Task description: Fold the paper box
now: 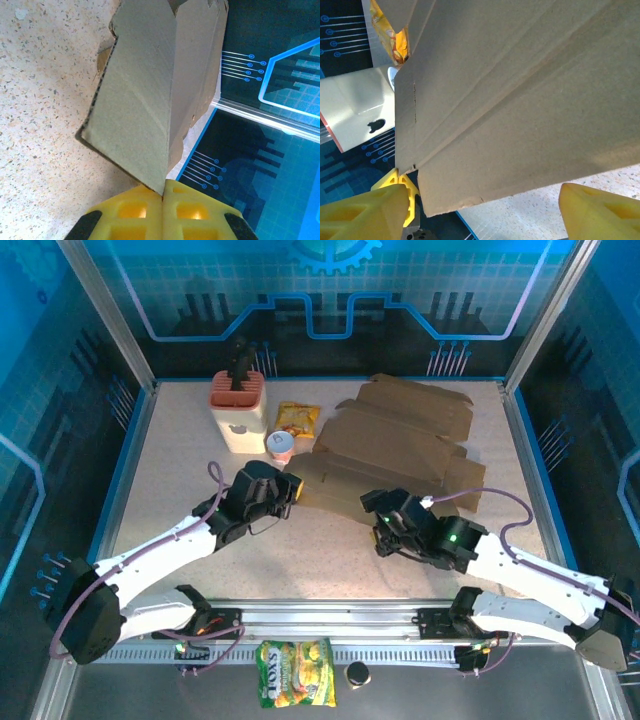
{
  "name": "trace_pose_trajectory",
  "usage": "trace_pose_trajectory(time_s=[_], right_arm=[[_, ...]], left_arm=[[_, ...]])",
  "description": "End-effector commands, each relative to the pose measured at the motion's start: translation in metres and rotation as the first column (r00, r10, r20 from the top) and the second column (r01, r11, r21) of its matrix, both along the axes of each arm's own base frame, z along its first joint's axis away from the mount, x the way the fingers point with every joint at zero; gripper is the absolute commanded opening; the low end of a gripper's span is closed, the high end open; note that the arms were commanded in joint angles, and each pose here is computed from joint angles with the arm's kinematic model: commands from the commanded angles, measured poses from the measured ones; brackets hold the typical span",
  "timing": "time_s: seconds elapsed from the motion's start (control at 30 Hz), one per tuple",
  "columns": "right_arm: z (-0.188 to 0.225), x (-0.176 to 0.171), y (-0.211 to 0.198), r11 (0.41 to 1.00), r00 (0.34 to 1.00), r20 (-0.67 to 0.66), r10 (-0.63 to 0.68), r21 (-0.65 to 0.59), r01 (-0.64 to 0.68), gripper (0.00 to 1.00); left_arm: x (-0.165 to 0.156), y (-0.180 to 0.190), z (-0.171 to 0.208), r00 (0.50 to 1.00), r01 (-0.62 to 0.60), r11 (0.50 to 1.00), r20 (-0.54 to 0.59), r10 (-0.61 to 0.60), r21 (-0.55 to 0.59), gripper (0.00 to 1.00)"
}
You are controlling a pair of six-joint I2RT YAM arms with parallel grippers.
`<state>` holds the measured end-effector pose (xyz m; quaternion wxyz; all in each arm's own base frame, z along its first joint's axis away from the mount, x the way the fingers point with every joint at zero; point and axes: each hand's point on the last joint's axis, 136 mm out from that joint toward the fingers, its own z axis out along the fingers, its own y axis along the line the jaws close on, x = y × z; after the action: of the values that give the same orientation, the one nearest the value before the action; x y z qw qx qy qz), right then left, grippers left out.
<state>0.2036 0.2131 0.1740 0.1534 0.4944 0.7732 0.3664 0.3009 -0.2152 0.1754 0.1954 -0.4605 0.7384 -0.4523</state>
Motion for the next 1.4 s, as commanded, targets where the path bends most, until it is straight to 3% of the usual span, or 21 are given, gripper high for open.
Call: trace_pose_trajectory(time_s=[0.0,0.17,0.3,0.43,0.47,0.5,0.6,0.67,0.73,0.9,1.03,1.17,1.37], right_arm=[[0.002,0.013,-0.008,0.998,0.997,0.035,-0.066,-0.009,0.066,0.74],[0.013,0.028,-0.013,0.996,0.995,0.058,-0.081,-0.023,0.083,0.55],[0.024,0.038,-0.019,0.994,0.993,0.08,-0.088,-0.054,0.092,0.24],[0.047,0.052,-0.023,0.994,0.989,0.126,-0.077,-0.073,0.087,0.0],[0.051,0.056,-0.025,0.993,0.988,0.133,-0.074,-0.077,0.084,0.0],[0.056,0.06,-0.025,0.994,0.988,0.142,-0.067,-0.079,0.079,0.0],[0.078,0.077,-0.025,0.995,0.98,0.194,-0.041,-0.077,0.057,0.0],[0.096,0.09,-0.025,0.996,0.973,0.231,-0.019,-0.075,0.038,0.0],[0.118,0.101,-0.027,0.996,0.961,0.278,0.003,-0.085,0.021,0.0],[0.185,0.126,-0.037,0.993,0.911,0.412,0.036,-0.118,0.014,0.0],[0.241,0.126,-0.047,0.992,0.866,0.497,0.048,-0.125,0.017,0.0],[0.287,0.109,-0.055,0.992,0.831,0.552,0.063,-0.125,0.008,0.0],[0.327,0.058,-0.055,0.987,0.812,0.572,0.113,-0.161,-0.023,0.0]], left_arm=[[0.001,-0.003,0.026,0.999,0.015,0.999,0.034,-0.014,-0.043,0.0],[0.0,-0.001,0.027,0.999,0.014,0.999,0.033,-0.012,-0.05,0.0],[0.001,-0.002,0.03,0.999,0.021,0.998,0.037,-0.019,-0.055,0.0],[0.001,-0.004,0.036,0.998,0.03,0.997,0.053,-0.027,-0.065,0.0],[0.002,-0.004,0.04,0.998,0.035,0.997,0.062,-0.031,-0.068,0.0],[0.002,-0.005,0.044,0.997,0.041,0.997,0.072,-0.036,-0.069,0.07],[0.002,-0.004,0.063,0.991,0.075,0.997,0.11,-0.071,-0.033,0.43],[0.0,-0.002,0.079,0.986,0.095,0.995,0.136,-0.096,0.012,0.59],[0.0,0.002,0.096,0.978,0.11,0.992,0.172,-0.118,0.054,0.66],[-0.003,0.014,0.145,0.944,0.13,0.973,0.278,-0.18,0.189,0.75],[-0.004,0.038,0.184,0.92,0.076,0.946,0.344,-0.188,0.315,0.77],[0.0,0.065,0.212,0.903,-0.007,0.922,0.398,-0.159,0.386,0.76],[0.006,0.106,0.225,0.911,-0.11,0.895,0.405,-0.084,0.432,0.72]])
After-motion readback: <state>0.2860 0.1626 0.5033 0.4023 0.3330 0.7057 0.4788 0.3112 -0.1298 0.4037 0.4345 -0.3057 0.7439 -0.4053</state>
